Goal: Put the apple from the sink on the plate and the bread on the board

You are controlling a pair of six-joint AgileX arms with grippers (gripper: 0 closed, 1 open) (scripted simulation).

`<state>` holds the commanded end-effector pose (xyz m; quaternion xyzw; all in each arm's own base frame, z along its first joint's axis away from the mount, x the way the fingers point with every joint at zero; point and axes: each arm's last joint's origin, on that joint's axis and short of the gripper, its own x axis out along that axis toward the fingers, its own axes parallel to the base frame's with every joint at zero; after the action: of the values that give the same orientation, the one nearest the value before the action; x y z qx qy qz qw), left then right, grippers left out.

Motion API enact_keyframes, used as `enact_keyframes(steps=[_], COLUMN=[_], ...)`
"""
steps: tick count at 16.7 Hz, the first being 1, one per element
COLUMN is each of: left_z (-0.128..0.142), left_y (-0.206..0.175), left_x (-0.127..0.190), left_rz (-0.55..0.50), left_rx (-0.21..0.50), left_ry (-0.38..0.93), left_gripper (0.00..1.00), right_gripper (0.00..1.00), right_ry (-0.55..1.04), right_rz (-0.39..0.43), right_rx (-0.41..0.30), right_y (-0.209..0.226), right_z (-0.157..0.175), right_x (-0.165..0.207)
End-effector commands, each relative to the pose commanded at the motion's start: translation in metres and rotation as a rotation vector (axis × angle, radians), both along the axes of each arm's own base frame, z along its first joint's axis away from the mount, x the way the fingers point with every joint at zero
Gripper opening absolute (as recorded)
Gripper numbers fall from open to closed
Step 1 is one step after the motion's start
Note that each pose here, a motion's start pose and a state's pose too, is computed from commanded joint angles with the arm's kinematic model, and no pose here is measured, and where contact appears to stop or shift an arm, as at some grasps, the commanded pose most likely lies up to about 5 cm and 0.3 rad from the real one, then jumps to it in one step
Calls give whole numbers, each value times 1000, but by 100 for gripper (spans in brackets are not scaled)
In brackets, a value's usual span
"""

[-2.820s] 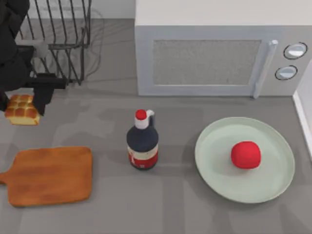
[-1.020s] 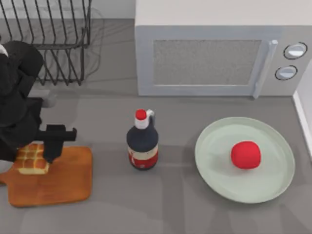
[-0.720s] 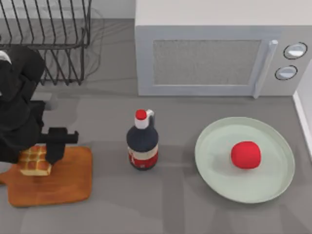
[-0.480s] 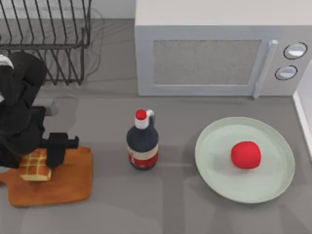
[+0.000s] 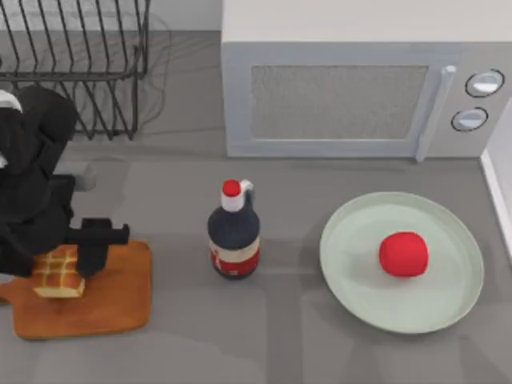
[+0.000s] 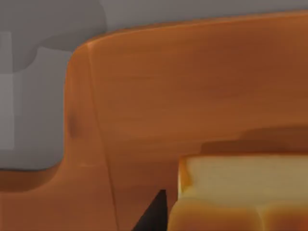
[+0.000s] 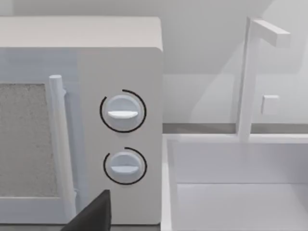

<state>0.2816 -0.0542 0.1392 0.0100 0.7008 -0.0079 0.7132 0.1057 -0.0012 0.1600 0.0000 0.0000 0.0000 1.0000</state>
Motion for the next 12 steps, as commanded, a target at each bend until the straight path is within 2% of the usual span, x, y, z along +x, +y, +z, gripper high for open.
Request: enact_keyframes(steps=[7,12], left_z=[0,0], left_y=[0,0], left_x=[0,0], left_rz=[0,0], left_rx=[0,0], left_ry=[0,0], left_gripper=[98,100], right_gripper=[100,100], right_ry=[0,0], right_rz=[0,0], right_rx=[0,0], right_y=[0,0], right_z=[0,0], right_x=[0,0])
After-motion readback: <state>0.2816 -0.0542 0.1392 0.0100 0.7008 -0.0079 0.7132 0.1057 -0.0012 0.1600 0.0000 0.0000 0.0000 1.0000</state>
